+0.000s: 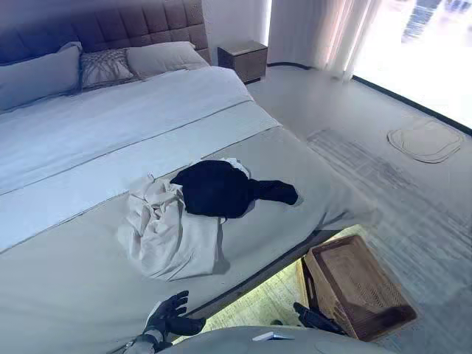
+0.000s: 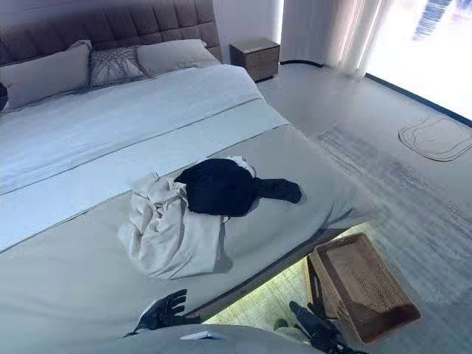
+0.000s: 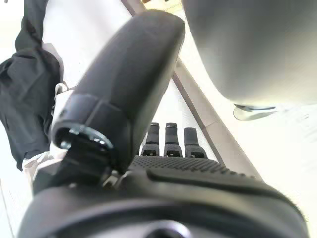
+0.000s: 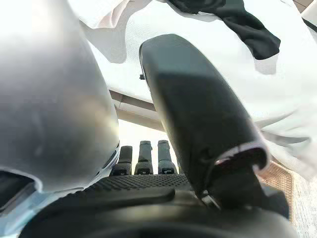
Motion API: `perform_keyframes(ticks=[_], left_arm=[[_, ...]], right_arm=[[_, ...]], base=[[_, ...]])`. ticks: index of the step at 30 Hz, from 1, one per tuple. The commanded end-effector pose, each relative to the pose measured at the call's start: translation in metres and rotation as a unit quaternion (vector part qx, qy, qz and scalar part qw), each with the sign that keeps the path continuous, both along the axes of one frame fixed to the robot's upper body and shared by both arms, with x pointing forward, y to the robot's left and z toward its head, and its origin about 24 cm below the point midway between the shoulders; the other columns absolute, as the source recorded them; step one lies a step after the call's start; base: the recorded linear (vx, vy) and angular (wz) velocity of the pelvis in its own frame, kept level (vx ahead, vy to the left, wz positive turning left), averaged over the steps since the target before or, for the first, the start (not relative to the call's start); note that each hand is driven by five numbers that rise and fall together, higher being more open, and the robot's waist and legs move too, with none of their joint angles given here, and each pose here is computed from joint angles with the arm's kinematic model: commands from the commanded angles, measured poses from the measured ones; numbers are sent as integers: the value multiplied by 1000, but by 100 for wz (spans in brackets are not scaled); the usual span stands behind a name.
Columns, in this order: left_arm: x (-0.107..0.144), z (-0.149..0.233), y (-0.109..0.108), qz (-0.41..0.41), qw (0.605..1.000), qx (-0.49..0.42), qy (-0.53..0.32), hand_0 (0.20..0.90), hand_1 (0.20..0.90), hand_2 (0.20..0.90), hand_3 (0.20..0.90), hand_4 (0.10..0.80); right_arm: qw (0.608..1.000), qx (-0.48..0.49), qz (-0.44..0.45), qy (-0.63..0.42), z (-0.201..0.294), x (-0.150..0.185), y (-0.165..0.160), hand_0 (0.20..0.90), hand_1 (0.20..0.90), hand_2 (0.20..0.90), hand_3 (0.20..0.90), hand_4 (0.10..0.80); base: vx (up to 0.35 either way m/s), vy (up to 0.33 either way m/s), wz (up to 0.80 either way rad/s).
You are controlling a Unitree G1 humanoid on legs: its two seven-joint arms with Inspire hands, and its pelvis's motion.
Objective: Pick up the clothes from the bed and place them into the basket
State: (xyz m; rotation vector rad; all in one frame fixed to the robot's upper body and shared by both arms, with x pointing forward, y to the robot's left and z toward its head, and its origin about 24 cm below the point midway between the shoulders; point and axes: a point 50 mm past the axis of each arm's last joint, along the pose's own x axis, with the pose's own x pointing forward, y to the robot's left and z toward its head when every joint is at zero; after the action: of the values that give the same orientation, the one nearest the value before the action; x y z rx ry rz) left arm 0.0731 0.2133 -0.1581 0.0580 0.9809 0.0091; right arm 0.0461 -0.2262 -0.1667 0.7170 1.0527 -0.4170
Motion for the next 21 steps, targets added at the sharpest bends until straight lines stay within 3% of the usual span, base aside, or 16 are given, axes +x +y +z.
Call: perform_keyframes(ticks=[1, 7, 21], left_arm=[[33, 7, -8, -1, 998, -3, -56, 900, 900, 900, 900, 800], [30, 4, -8, 5, 999, 4, -42, 900, 900, 900, 900, 800], [30, 4, -9, 14, 999, 9, -45, 900, 900, 900, 900, 800]], right_arm=[[999, 19, 21, -47, 3, 34, 10, 900, 900, 900, 900, 800], [999, -22, 26, -33, 3, 33, 5, 900, 900, 900, 900, 800], [999, 0, -1, -48, 4, 37, 7, 900, 900, 900, 900, 800]], base=[[0, 0, 0], [0, 0, 0], [0, 0, 0]])
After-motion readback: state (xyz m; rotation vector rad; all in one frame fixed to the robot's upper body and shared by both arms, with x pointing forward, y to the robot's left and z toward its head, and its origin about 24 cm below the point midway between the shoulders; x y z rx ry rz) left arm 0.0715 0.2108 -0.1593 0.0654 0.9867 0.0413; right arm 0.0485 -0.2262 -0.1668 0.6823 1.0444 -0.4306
